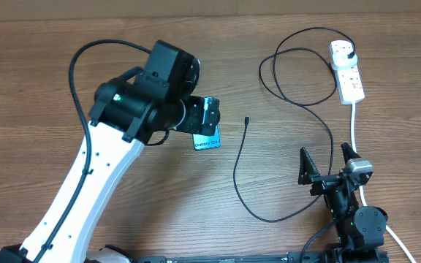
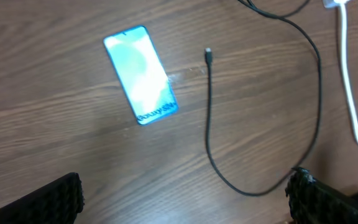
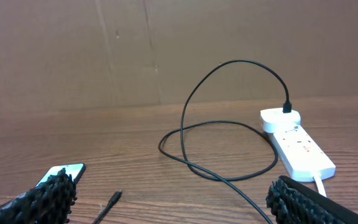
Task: Plug charger to phone and switch on socket
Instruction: 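Lower the left gripper over the phone and align with it, then close the left gripper on the phone's long edges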
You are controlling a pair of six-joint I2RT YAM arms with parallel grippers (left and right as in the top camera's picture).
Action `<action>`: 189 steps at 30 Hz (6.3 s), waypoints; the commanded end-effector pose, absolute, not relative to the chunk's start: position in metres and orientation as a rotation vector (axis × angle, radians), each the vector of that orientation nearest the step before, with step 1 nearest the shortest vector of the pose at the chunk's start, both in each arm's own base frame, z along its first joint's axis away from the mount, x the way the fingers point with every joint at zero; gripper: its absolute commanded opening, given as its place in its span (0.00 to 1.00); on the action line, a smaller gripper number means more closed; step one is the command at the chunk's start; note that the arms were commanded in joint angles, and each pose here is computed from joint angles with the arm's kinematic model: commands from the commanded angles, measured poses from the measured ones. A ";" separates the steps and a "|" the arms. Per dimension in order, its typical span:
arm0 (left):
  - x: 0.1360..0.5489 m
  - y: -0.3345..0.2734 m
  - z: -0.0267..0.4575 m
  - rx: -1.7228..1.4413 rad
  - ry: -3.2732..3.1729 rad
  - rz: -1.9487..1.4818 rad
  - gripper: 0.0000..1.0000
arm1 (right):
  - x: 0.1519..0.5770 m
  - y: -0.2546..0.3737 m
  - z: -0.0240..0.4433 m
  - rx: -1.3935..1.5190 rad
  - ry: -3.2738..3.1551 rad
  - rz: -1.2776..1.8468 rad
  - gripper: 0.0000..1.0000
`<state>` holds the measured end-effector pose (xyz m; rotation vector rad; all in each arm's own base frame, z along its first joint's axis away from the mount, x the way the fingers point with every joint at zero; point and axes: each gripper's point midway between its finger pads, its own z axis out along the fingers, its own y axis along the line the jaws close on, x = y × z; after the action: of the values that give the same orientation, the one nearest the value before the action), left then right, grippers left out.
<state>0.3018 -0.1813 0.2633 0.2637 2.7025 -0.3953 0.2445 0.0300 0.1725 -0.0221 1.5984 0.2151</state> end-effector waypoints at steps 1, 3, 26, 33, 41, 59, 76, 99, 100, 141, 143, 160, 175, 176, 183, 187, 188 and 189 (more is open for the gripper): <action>0.303 -0.197 0.271 0.267 2.689 -0.508 1.00 | 0.244 0.031 0.171 -0.023 1.593 0.222 1.00; 0.306 -0.200 0.270 0.252 2.687 -0.515 1.00 | 0.244 0.031 0.171 -0.023 1.593 0.222 1.00; 0.348 -0.201 0.152 -0.182 2.884 0.018 1.00 | 0.244 0.031 0.171 -0.023 1.593 0.222 1.00; 0.361 -0.194 0.135 -0.280 2.878 0.068 1.00 | 0.244 0.031 0.171 -0.023 1.593 0.222 1.00; 0.371 -0.177 0.126 -0.508 2.870 0.056 1.00 | 0.244 0.031 0.171 -0.023 1.593 0.222 1.00; 0.368 -0.183 0.119 -0.508 2.917 -0.021 1.00 | 0.244 0.031 0.171 -0.023 1.593 0.222 1.00; 0.373 -0.185 0.115 -0.420 2.916 -0.020 1.00 | 0.244 0.031 0.171 -0.023 1.593 0.222 1.00; 0.385 -0.194 0.117 -0.293 2.888 -0.076 1.00 | 0.244 0.031 0.171 -0.023 1.593 0.222 1.00; 0.385 -0.195 0.117 -0.303 2.885 -0.079 1.00 | 0.244 0.031 0.171 -0.023 1.593 0.222 1.00; 0.379 -0.190 0.069 -0.326 2.856 0.009 1.00 | 0.244 0.031 0.171 -0.023 1.593 0.222 1.00; 0.377 -0.189 0.067 -0.326 2.860 0.014 1.00 | 0.244 0.031 0.171 -0.023 1.593 0.222 1.00; 0.378 -0.191 0.041 -0.327 2.886 0.030 1.00 | 0.244 0.031 0.171 -0.023 1.593 0.222 1.00; 0.368 -0.186 -0.010 -0.313 2.986 0.139 1.00 | 0.244 0.031 0.171 -0.023 1.593 0.222 1.00; 0.369 -0.186 -0.010 -0.313 2.984 0.137 1.00 | 0.244 0.031 0.171 -0.023 1.593 0.222 1.00; 0.372 -0.194 -0.010 -0.315 2.984 0.073 1.00 | 0.244 0.031 0.171 -0.023 1.593 0.222 1.00; 0.373 -0.194 -0.010 -0.317 2.978 0.067 1.00 | 0.244 0.031 0.171 -0.023 1.593 0.222 1.00; 0.373 -0.194 -0.010 -0.317 2.978 0.067 1.00 | 0.244 0.031 0.171 -0.023 1.593 0.222 1.00; 0.373 -0.194 -0.010 -0.317 2.979 0.067 1.00 | 0.244 0.031 0.171 -0.023 1.593 0.222 1.00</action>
<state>0.3782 -0.1980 0.0041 -0.3044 2.9464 0.0456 0.2445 0.0300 0.1726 -0.0221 1.5981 0.2151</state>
